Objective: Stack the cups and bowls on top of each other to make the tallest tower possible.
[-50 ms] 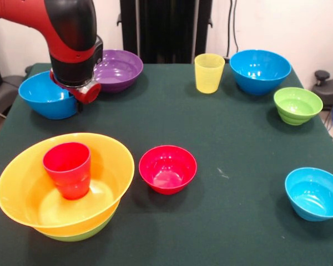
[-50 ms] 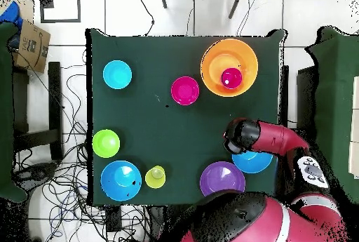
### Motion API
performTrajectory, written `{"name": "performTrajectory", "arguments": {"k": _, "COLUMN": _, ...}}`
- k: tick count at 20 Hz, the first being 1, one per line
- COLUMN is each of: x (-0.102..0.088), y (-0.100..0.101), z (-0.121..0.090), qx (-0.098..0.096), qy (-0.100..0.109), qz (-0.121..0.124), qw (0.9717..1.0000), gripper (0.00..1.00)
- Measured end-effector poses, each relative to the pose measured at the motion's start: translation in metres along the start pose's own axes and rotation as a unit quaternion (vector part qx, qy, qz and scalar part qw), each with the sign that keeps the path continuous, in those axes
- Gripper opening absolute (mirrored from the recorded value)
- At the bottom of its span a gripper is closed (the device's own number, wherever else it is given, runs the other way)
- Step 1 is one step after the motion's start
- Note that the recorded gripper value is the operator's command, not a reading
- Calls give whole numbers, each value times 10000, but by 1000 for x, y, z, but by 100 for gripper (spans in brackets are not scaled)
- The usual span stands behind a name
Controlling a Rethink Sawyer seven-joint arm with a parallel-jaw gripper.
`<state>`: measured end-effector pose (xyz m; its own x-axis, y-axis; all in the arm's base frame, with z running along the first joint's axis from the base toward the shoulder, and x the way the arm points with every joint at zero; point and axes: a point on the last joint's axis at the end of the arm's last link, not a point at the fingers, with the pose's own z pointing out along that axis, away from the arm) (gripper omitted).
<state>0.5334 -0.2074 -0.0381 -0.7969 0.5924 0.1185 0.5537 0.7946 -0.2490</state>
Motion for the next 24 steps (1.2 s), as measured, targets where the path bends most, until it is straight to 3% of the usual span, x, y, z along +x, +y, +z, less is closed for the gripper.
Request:
{"name": "performTrajectory", "arguments": {"k": 14, "x": -5, "y": 4, "z": -20, "qx": 153, "qy": 106, "qz": -57, "qw": 9998, "gripper": 0}}
{"name": "performTrajectory", "arguments": {"k": 24, "x": -20, "y": 17, "z": -56, "qx": 552, "qy": 197, "qz": -268, "qw": 9979, "gripper": 0}}
